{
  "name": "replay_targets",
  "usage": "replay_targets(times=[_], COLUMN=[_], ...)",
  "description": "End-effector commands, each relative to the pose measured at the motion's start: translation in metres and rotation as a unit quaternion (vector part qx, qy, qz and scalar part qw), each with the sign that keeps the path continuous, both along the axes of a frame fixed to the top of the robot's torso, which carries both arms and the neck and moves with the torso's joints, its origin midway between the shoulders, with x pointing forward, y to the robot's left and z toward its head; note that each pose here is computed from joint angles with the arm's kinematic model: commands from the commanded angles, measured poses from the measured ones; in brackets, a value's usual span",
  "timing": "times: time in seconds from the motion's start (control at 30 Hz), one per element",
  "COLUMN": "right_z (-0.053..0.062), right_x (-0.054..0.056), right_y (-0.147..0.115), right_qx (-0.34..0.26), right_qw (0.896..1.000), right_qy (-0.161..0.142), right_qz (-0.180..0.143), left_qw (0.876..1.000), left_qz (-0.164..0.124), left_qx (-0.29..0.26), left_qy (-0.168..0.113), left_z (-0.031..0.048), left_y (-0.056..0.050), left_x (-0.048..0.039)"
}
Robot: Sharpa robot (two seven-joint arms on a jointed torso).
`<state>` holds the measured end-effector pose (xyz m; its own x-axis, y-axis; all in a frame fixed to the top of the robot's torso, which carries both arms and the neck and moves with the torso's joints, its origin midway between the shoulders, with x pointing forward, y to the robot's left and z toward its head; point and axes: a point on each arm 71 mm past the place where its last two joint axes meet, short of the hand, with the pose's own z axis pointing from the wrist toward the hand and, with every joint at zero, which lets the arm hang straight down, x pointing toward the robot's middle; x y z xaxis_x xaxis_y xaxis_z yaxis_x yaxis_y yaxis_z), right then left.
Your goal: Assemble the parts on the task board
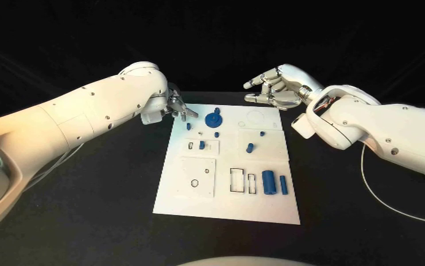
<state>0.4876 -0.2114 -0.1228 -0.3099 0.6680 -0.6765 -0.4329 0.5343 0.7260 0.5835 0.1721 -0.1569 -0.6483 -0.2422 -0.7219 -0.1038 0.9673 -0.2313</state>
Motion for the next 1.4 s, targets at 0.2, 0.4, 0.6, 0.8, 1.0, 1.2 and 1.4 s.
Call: replay_targets(times=[0.2, 0.4, 0.6, 0.8, 1.0, 1.2, 1.4], right_z=[-0.001, -0.001, -0.001, -0.001, -0.001, -0.001, -0.001], right_x=[0.000, 0.000, 0.000, 0.000, 0.000, 0.001, 0.001], right_y=[0.002, 0.002, 0.003, 0.004, 0.004, 0.004, 0.004], right_qx=[0.000, 0.000, 0.000, 0.000, 0.000, -0.001, -0.001], right_qw=[1.000, 1.000, 1.000, 1.000, 1.000, 1.000, 1.000], right_qy=[0.002, 0.002, 0.002, 0.003, 0.003, 0.003, 0.003], right_qz=[0.006, 0.007, 0.008, 0.008, 0.009, 0.009, 0.010], left_qw=[1.000, 1.000, 0.999, 0.999, 0.999, 0.998, 0.998], left_qz=[-0.014, -0.017, -0.022, -0.027, -0.034, -0.038, -0.038], left_qx=[0.004, 0.009, 0.011, 0.014, 0.013, 0.011, 0.011], left_qy=[0.008, 0.017, 0.023, 0.030, 0.036, 0.043, 0.045], left_z=[-0.0032, -0.0088, -0.0116, -0.0135, -0.0153, -0.0167, -0.0175], left_y=[0.000, 0.000, -0.002, -0.002, -0.005, -0.006, -0.006], left_x=[0.0061, 0.0081, 0.0082, 0.0077, 0.0066, 0.0054, 0.0054])
